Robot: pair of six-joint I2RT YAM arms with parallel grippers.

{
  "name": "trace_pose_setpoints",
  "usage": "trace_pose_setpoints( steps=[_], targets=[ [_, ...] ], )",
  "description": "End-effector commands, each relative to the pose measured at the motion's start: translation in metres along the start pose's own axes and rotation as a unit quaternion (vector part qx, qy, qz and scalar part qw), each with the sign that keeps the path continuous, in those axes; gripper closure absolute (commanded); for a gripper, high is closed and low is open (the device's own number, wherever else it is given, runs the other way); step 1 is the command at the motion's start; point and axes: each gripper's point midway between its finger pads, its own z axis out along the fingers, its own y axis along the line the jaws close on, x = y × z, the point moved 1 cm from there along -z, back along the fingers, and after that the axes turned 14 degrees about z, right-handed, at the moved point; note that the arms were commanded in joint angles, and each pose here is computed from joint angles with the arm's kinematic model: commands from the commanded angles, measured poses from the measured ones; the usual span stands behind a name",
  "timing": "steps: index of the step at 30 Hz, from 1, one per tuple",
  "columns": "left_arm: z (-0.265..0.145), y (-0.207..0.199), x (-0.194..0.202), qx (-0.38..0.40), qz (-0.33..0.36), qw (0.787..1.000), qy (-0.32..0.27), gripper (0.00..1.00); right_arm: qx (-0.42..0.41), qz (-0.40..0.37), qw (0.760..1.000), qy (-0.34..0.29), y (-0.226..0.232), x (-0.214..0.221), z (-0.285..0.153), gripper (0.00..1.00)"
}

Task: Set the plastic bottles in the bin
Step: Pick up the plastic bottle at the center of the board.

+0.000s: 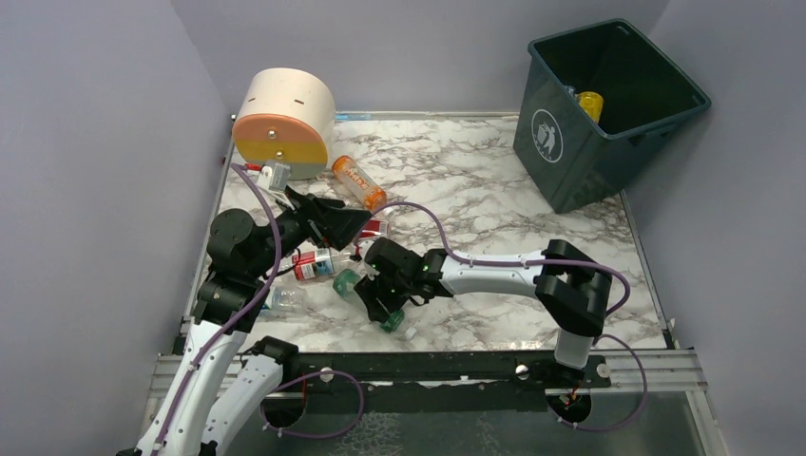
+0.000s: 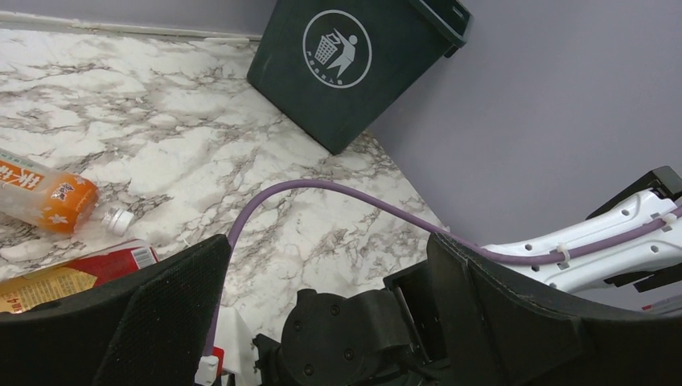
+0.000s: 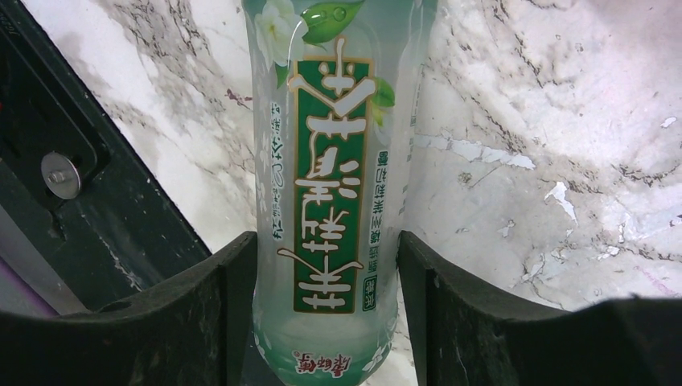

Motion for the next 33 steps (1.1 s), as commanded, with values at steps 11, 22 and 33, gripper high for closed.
trace_pose_setpoints(
  steps=[11,22,33],
  targets=[
    [-0.003,-0.004,0.0,0.01,0.0,1.0,-0.007,0.01,0.053,-0.005,0.996,-0.07,-0.002,-0.033,-0.052,0.4],
    [-0.002,-0.004,0.0,0.011,-0.001,1.0,-0.008,0.01,0.097,-0.017,0.988,-0.117,-0.011,-0.057,-0.091,0.4],
    [-0.001,-0.001,0.005,0.011,-0.007,1.0,-0.007,0.01,0.109,-0.001,0.982,-0.156,-0.017,-0.087,-0.12,0.4]
  ],
)
